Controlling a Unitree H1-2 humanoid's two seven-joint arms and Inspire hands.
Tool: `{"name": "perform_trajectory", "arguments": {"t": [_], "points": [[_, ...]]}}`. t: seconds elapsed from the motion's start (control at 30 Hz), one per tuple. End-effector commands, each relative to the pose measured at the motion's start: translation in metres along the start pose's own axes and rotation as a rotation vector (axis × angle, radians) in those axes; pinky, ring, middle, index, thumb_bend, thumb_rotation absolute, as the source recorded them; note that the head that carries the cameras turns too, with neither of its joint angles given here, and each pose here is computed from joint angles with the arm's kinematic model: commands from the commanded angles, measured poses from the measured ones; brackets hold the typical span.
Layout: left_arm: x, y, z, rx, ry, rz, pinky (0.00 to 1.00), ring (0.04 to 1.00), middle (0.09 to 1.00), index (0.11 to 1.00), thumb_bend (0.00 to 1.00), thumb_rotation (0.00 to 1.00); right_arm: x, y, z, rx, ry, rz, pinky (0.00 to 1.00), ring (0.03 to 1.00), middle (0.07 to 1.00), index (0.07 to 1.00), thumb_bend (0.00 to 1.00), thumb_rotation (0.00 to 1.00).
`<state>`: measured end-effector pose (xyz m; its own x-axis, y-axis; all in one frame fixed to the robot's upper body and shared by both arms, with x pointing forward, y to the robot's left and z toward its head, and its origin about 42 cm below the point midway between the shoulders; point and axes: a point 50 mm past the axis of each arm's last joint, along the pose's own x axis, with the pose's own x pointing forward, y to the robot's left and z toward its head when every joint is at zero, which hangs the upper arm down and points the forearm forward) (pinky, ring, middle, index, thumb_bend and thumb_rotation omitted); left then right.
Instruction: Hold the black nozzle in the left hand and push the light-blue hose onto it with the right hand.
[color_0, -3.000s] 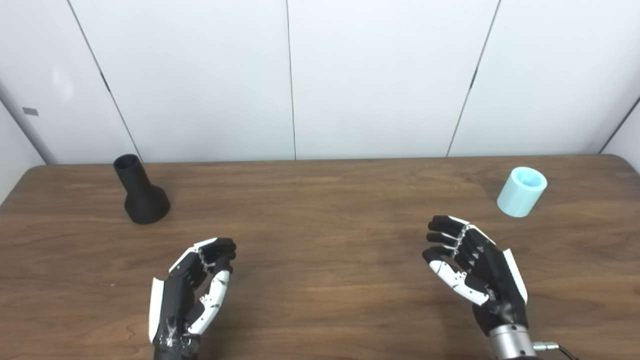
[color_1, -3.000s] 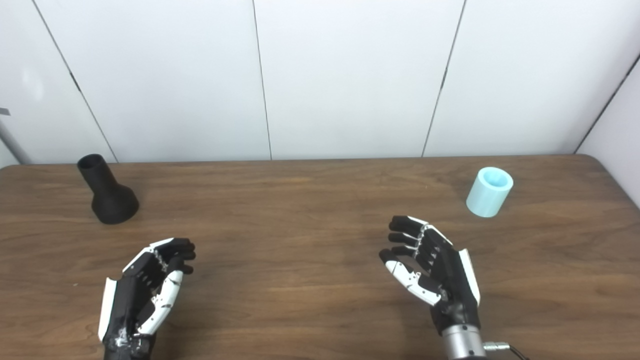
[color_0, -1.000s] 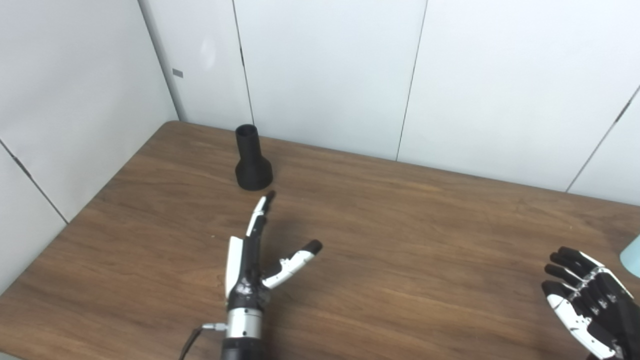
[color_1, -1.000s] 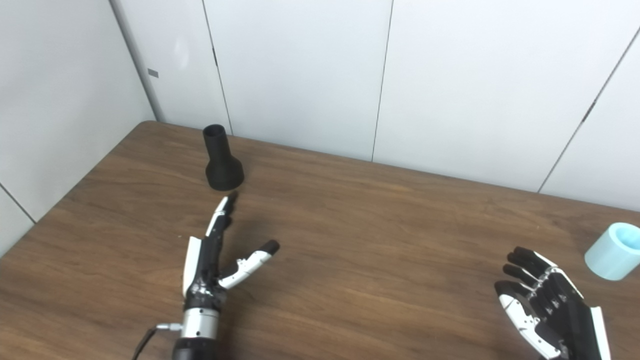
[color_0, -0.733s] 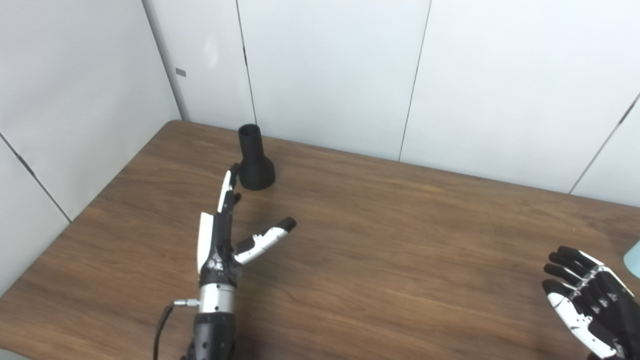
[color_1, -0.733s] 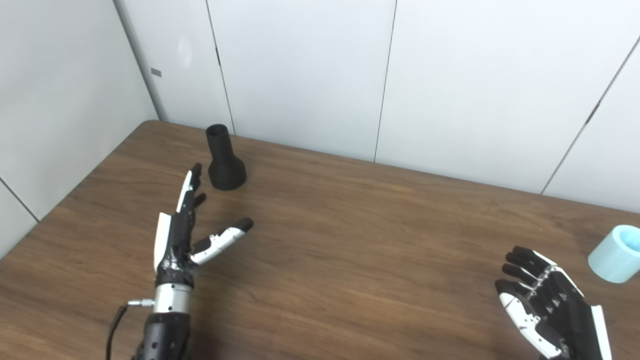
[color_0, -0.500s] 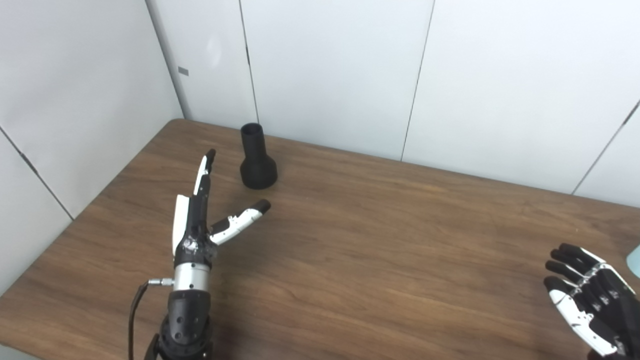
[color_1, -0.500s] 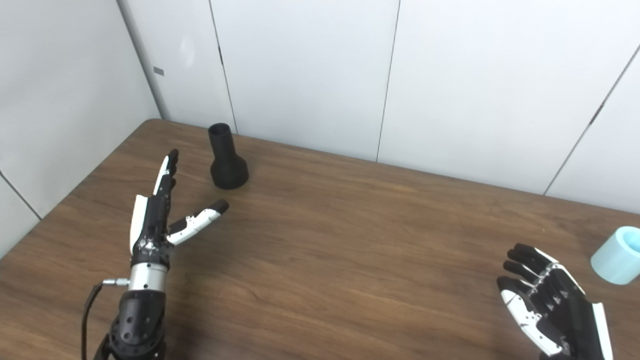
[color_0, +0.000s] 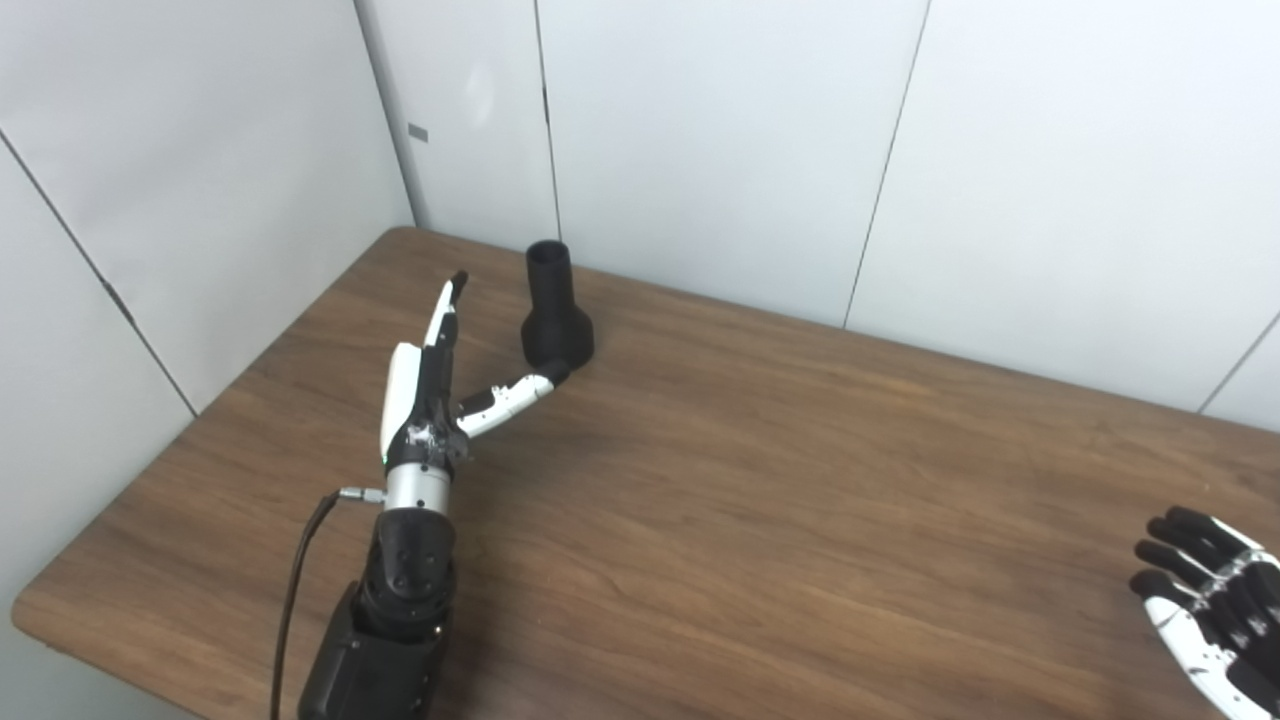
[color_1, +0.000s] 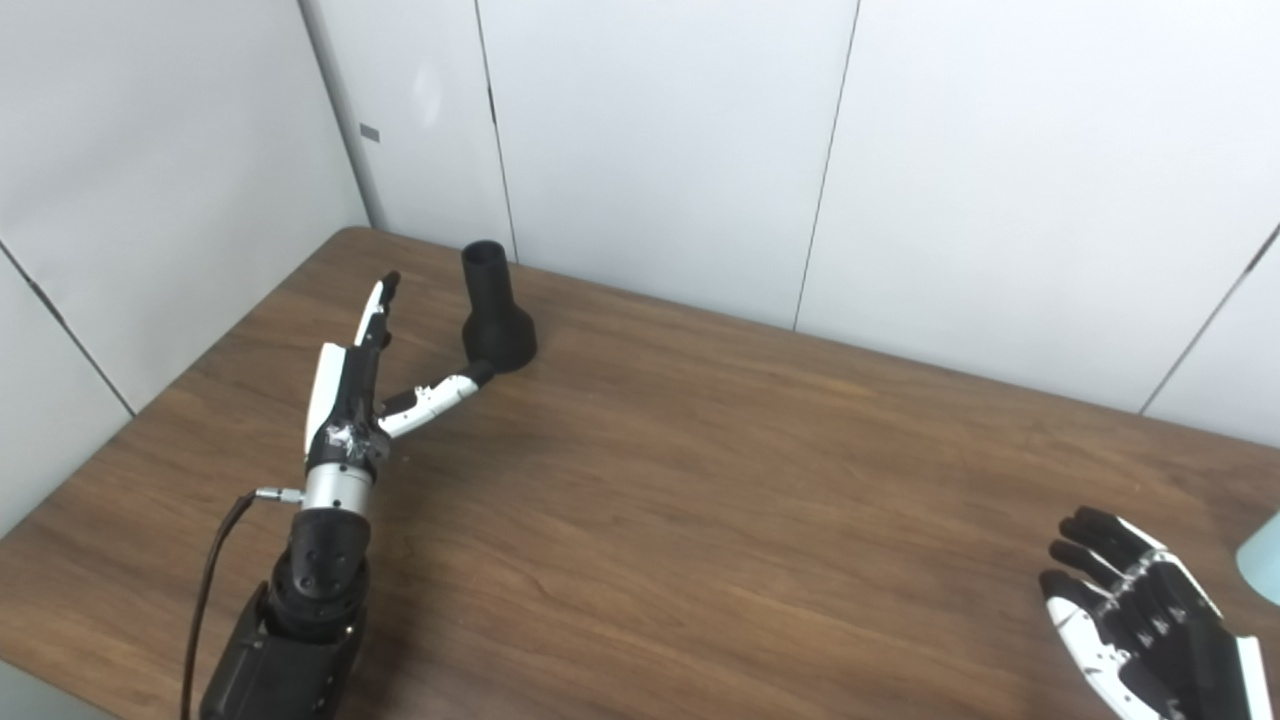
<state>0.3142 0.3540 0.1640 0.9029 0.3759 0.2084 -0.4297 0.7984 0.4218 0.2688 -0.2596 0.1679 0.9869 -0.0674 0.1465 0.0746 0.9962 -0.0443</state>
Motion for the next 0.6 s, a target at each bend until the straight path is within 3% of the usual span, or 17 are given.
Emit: {"name": "perform_trajectory", "arguments": {"t": [0.0,0.4,0.57], "points": [[0.015,0.006,0.008,-0.017,-0.063,-0.031,0.93,0.991,0.989,1.0,1.0,0.44,0.008,-0.005,0.013,-0.01,-0.064,0.01,0.59,0.695,0.711,0.675,0.12,0.0],[0.034,-0.002,-0.015,0.007,-0.008,-0.089,0.87,0.962,0.985,1.0,1.0,0.42,0.013,-0.013,0.009,-0.033,-0.074,0.02,0.5,0.65,0.682,0.638,0.11,0.0],[0.044,-0.004,-0.021,0.063,0.032,-0.119,0.89,0.958,0.978,1.0,1.0,0.42,0.016,-0.017,0.004,-0.047,-0.064,0.027,0.51,0.646,0.673,0.617,0.17,0.26]]}}
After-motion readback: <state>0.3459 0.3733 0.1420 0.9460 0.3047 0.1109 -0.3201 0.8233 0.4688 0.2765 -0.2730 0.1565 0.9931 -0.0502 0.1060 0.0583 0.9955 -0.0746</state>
